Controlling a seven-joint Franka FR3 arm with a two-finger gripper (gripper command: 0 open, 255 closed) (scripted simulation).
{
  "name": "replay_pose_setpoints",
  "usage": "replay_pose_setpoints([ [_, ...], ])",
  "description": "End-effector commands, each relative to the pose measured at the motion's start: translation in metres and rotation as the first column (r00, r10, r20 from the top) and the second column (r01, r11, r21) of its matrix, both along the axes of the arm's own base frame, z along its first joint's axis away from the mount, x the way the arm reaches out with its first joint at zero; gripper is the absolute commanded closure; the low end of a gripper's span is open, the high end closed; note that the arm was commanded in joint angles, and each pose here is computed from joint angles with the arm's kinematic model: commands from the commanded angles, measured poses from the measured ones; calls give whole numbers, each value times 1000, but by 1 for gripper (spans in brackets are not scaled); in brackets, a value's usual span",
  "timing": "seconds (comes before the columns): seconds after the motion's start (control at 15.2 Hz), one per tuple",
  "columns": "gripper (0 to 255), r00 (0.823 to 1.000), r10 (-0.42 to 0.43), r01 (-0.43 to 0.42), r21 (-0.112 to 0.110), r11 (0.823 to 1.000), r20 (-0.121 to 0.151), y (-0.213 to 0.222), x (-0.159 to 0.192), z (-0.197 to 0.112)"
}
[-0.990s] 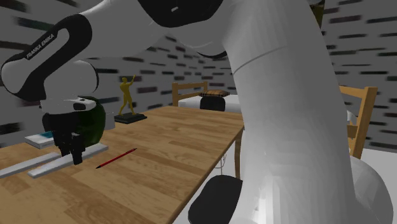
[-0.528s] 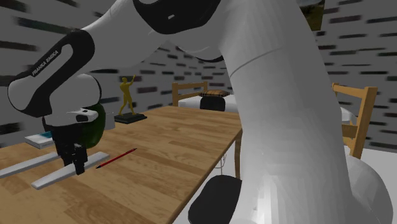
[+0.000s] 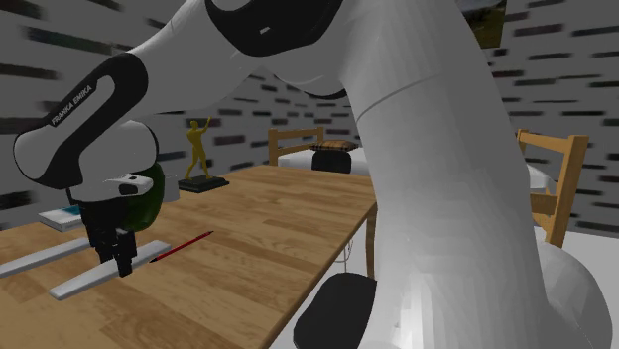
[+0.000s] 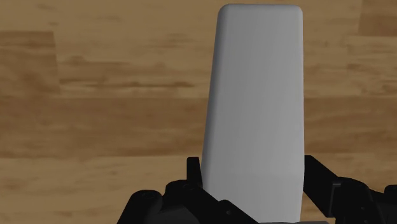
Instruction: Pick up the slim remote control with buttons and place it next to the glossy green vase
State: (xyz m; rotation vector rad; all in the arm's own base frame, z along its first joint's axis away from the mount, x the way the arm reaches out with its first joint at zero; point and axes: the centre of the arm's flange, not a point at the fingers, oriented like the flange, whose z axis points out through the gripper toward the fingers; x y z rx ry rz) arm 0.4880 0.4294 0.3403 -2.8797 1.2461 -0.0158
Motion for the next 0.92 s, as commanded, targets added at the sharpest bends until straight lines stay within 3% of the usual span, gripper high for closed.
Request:
replay_pose_setpoints([
  [0.0, 0, 1000, 0, 0, 0, 1000, 0, 0, 0, 0],
  [0.33, 0, 1000, 0, 0, 0, 1000, 0, 0, 0, 0],
  [0.59, 0, 1000, 0, 0, 0, 1000, 0, 0, -1, 50],
  [0.86, 0, 1000, 0, 0, 0, 1000, 0, 0, -1, 50],
])
